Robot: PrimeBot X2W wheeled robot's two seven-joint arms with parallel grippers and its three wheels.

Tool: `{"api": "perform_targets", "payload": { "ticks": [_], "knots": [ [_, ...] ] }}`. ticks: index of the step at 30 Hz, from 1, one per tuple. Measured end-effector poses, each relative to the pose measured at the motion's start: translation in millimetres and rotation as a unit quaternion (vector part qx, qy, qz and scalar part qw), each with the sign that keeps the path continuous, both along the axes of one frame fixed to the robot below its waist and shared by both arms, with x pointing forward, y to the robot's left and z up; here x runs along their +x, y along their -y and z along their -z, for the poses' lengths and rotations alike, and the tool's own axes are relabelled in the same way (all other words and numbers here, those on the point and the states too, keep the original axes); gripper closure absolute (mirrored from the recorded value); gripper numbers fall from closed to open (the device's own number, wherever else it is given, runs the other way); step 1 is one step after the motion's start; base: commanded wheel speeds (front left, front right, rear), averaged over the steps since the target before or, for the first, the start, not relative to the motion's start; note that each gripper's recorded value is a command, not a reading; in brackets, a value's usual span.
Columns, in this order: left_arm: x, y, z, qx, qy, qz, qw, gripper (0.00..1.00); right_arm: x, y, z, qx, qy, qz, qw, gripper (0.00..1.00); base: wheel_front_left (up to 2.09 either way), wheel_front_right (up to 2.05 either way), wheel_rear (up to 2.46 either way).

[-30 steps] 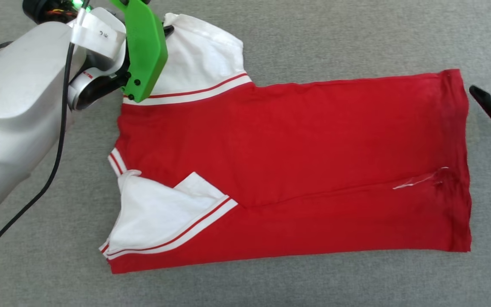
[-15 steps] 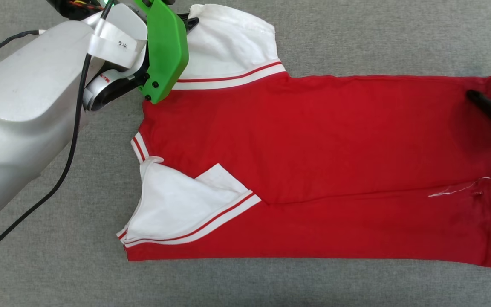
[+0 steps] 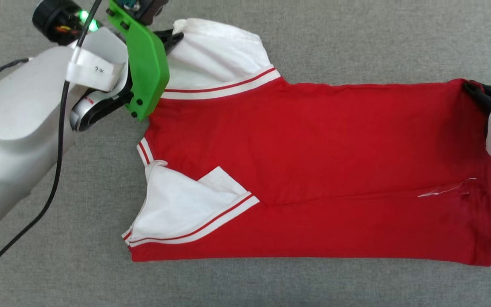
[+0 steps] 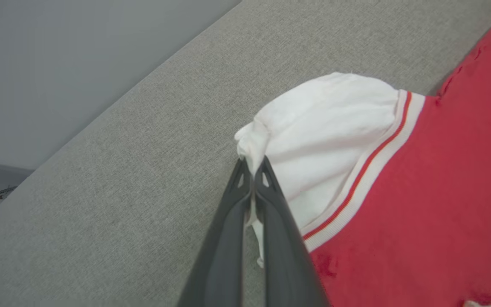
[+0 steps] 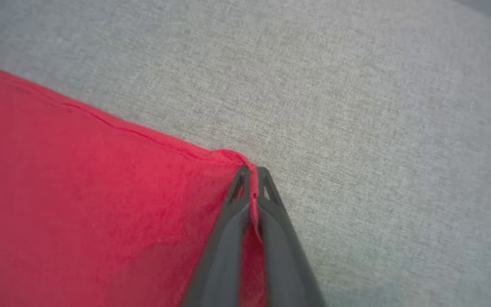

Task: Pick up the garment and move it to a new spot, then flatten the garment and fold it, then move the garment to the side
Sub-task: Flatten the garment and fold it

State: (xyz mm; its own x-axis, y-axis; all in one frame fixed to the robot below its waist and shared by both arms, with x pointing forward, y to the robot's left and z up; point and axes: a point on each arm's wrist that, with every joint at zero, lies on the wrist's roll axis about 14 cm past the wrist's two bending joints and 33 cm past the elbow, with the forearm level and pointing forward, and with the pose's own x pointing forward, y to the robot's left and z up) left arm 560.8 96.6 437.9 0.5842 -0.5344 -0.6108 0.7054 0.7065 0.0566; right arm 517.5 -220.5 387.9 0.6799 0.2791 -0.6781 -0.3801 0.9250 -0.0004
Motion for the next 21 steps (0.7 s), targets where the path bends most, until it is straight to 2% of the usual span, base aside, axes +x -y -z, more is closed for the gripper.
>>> {"api": "perform_targets", "payload": {
  "ticks": [6,9,18,19,21],
  "knots": [
    [-27.3,-4.8,-18.6,-0.018,0.021,-0.009,1.000,1.00,-8.1,-0.1,-38.5,0.019,0.080,0.001,0.997,1.00,0.00,0.00,0.00],
    [-44.9,-7.6,-26.4,-0.028,0.026,-0.017,0.999,1.00,-20.9,-1.2,-49.8,0.025,0.099,-0.002,0.995,1.00,0.00,0.00,0.00],
    [-108.7,-21.8,-32.5,-0.038,0.019,-0.043,0.998,1.00,-64.8,2.0,-67.3,0.037,0.121,0.002,0.992,1.00,0.00,0.00,0.00],
    [-133.8,-23.1,-26.5,-0.044,0.005,-0.051,0.998,1.00,-80.8,3.9,-67.4,0.041,0.118,0.006,0.992,1.00,0.00,0.00,0.00],
    [-149.4,-23.5,-20.0,-0.047,-0.009,-0.057,0.997,1.00,-91.3,4.5,-65.5,0.044,0.113,0.009,0.993,1.00,0.00,0.00,0.00]
  ]
}}
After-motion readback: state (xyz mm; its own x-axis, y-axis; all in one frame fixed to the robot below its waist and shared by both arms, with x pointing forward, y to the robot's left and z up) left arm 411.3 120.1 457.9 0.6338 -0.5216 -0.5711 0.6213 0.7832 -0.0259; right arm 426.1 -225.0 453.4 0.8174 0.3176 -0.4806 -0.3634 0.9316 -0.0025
